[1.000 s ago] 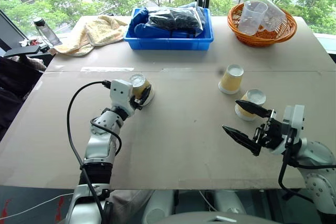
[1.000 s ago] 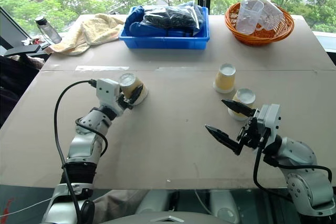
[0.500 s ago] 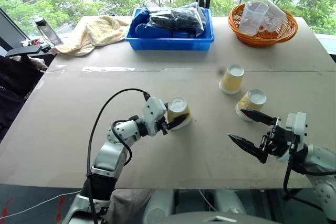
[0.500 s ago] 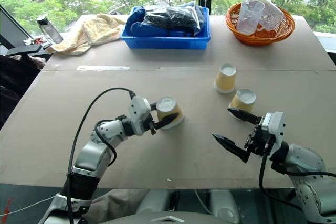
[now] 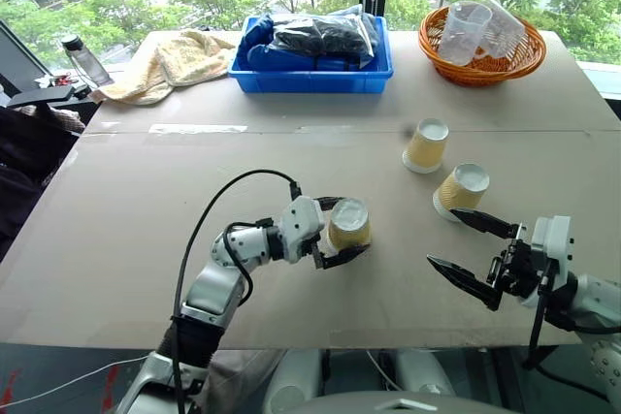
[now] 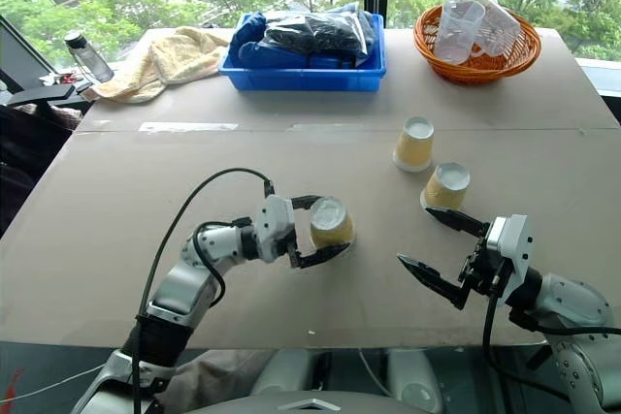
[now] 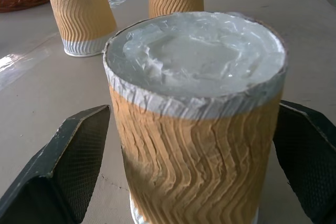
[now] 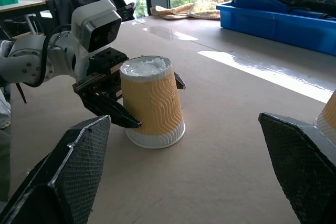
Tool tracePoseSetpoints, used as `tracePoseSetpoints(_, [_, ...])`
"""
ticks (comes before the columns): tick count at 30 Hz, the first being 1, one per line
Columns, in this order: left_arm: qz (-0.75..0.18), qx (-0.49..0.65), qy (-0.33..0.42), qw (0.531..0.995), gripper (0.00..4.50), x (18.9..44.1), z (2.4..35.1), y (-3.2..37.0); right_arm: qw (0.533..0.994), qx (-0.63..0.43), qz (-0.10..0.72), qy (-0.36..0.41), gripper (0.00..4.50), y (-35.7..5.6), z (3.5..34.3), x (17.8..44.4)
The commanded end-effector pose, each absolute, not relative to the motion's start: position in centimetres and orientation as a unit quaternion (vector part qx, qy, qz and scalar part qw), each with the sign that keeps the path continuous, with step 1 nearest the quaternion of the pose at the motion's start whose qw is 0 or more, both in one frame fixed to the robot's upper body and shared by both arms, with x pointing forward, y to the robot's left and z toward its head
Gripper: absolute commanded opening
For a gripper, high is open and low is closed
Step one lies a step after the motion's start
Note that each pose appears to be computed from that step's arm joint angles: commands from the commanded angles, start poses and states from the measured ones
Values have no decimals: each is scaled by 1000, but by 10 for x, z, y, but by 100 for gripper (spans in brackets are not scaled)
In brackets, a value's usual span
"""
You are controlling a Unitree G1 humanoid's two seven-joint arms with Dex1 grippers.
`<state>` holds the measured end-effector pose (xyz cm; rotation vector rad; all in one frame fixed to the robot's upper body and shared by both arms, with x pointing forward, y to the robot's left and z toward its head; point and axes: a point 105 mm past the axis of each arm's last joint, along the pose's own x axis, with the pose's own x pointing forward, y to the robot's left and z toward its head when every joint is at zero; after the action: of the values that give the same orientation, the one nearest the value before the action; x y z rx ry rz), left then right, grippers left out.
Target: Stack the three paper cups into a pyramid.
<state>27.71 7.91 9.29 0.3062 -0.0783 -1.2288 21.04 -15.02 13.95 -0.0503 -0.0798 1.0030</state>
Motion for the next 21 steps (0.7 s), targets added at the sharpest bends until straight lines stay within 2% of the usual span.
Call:
tracePoseSetpoints(1, [-585,140,-75,796,449,267,115,81,883,-38,464,-58,450,-158,145,210])
tracePoseSetpoints(4, [-585,138,-109,792,449,260,145,83,899,-45,430,-67,450,-172,147,216])
tracePoseSetpoints(8, [-578,127,-134,795,449,256,180,88,931,-58,345,-105,450,-198,158,236])
tracePoseSetpoints(14, [-590,118,-93,793,449,249,192,94,955,-51,263,-125,450,-214,163,261])
tracePoseSetpoints(21, [-606,125,-55,784,449,242,211,102,971,-14,224,-80,450,-217,144,285])
